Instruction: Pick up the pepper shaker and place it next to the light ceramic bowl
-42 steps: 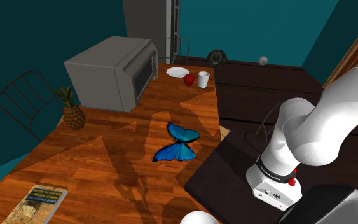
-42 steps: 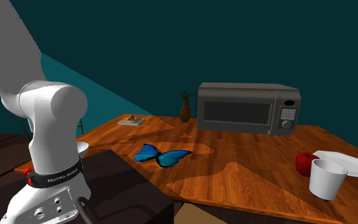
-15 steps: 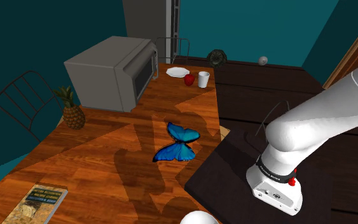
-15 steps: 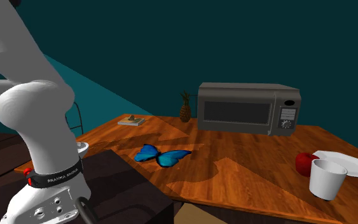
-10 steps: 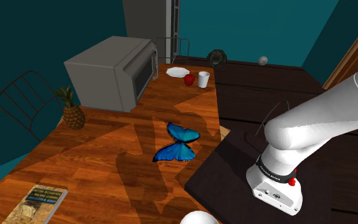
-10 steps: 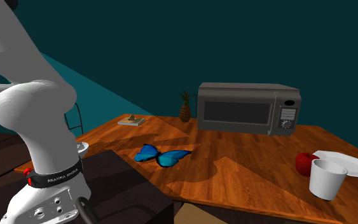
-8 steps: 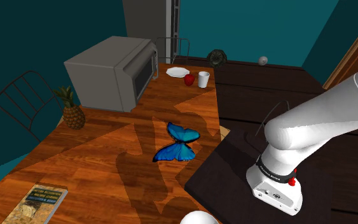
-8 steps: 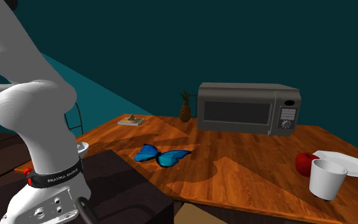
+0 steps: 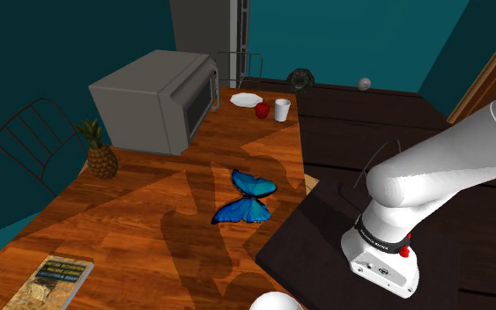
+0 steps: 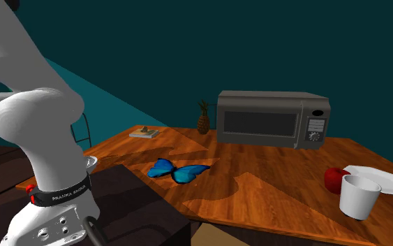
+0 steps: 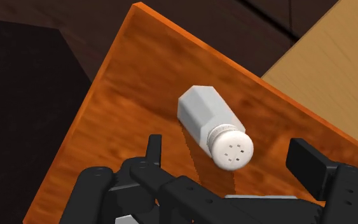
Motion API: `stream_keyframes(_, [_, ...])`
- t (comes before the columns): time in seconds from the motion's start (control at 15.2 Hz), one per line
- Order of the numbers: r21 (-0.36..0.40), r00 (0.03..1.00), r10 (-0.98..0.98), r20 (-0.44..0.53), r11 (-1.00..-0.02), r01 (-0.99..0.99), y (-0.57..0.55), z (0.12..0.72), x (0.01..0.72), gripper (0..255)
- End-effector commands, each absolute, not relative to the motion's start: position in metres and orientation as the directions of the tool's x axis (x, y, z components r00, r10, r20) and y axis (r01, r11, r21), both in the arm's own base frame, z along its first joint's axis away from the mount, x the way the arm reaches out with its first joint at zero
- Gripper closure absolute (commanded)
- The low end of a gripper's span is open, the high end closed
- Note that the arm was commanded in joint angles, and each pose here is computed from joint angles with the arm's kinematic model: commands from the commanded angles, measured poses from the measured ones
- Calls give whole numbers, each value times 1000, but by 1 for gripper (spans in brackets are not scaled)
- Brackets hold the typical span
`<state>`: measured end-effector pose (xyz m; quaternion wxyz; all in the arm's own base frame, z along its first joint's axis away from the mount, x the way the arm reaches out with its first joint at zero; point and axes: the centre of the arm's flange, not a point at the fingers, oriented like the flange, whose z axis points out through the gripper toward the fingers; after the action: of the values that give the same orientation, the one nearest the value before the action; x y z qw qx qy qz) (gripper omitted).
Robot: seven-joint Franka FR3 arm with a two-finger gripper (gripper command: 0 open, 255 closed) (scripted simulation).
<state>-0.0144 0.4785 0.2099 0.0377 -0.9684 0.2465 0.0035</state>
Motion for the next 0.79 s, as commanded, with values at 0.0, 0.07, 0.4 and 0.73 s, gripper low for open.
stream_keyframes(0.0, [-71, 878, -477, -25, -876, -478, 478, 223, -15, 0])
stream_keyframes(0.07, [-71, 878, -477, -25, -876, -478, 477, 236, -15, 0])
stream_keyframes(0.4, [-71, 878, -477, -25, -876, -478, 475, 260, -15, 0])
stream_keyframes(0.73, [-71, 878, -477, -25, -876, -478, 475, 260, -15, 0])
